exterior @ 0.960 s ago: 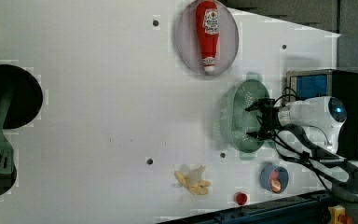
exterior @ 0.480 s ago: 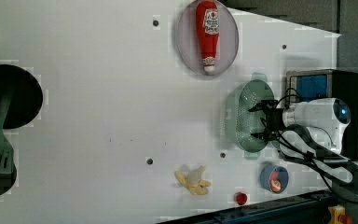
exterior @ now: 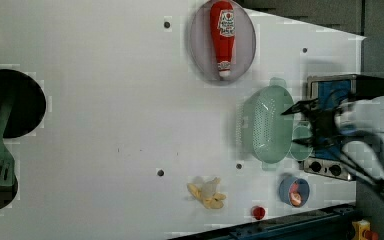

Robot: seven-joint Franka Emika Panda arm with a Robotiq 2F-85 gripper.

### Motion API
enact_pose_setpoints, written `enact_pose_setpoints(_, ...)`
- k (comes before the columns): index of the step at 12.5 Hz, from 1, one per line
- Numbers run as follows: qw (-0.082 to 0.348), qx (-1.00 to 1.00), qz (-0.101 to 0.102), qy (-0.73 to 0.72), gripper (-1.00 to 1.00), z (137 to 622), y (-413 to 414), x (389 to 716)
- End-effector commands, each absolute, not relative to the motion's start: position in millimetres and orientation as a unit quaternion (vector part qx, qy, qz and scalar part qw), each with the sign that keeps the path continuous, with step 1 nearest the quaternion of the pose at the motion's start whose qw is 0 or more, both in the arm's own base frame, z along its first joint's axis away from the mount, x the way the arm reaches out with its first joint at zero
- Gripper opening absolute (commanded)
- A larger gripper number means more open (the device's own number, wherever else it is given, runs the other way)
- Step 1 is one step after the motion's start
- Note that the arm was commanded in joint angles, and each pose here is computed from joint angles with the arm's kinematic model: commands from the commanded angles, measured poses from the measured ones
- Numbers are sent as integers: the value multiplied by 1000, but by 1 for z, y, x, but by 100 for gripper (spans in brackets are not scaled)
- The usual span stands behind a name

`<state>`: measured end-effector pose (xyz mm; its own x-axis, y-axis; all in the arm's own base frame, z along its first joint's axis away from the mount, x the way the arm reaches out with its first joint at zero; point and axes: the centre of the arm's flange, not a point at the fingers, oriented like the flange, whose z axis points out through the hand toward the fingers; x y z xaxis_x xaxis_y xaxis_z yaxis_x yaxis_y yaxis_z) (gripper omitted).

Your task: Drag strainer left to right.

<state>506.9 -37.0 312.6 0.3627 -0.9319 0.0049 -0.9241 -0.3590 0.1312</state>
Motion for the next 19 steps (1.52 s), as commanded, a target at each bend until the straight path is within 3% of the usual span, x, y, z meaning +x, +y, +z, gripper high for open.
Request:
enact_pose_setpoints(1,28,894,10,-448,100,433,-49,520)
enact_pose_setpoints(5,22,921,-12,-388,100,557,-48,495)
enact_pose_setpoints(8,32,929,-26,-367,100,609,-45,479)
enact_pose_setpoints(11,30,931,-21,-364,100,619,-47,479)
enact_pose_setpoints(19,35,931,-34,-363,100,607,-46,485)
